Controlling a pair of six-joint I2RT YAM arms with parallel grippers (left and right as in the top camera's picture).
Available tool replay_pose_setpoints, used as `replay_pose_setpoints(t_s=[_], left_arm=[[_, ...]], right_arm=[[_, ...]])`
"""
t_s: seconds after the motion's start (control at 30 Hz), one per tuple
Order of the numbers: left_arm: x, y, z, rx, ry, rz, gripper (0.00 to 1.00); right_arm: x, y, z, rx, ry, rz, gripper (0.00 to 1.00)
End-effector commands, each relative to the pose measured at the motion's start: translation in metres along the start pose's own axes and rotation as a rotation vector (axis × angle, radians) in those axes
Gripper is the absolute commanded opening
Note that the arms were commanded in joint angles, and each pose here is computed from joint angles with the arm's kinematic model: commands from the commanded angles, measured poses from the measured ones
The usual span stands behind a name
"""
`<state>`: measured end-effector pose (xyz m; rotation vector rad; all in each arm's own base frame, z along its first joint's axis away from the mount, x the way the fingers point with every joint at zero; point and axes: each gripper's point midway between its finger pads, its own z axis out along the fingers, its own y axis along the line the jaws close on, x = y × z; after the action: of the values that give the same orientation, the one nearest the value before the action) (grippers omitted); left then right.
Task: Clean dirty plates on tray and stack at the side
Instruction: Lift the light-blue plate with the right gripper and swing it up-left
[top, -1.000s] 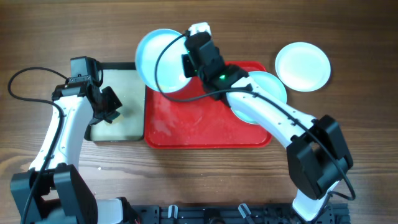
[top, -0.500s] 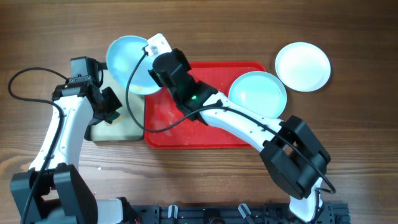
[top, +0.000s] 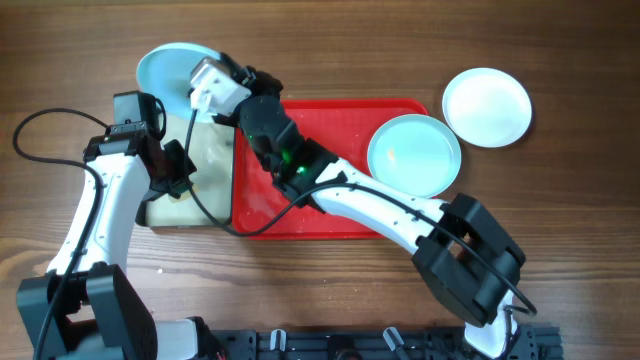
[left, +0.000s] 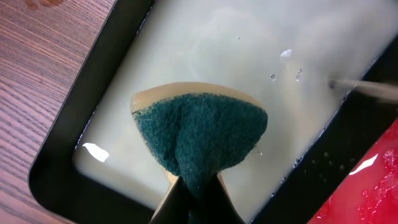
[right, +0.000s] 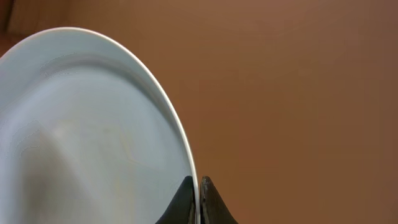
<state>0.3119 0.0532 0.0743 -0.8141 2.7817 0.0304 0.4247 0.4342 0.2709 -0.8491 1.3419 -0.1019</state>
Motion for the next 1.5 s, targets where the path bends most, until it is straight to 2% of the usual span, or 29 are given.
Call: replay_pose_setpoints(t_s=[0.0,0.27,0.47,0.6,1.17,1.3,1.47], left_arm=[[0.000,0.004,-0.002,-0.011,-0.010,0.009,0.04],[0.000,0.004,-0.002,-0.011,-0.010,0.009,0.04],[-0.002,0.003,-0.002,-0.007,-0.017,0.007,0.04],[-0.002,-0.008,-0.002,0.051,-0.011,0.007,0.04],[-0.004,-0.008,-0.002,0.054,-0.017,0.007,0.04],[-0.004,-0.008,-0.002,0.054,-0.017,0.007,0.04],[-0.004,-0.008,-0.002,0.054,-0.017,0.007,0.04]], right_arm=[[-0.022,-0.004,-0.001,0.016,-0.066,-0.077,0.05],[-0.040,-0.015,-0.004,0.074,-0.129,-0.179,0.04],[-0.041,-0.014,-0.004,0.066,-0.136,-0.178,0.04],[-0.040,-0.014,-0.004,0.065,-0.135,-0.178,0.04],[-0.027,-0.004,-0.002,0.019,-0.086,-0.099,0.04],[-0.014,-0.017,0.003,0.041,-0.052,0.089,0.04],[0.022,-0.025,0.011,0.034,0.051,0.386,0.04]])
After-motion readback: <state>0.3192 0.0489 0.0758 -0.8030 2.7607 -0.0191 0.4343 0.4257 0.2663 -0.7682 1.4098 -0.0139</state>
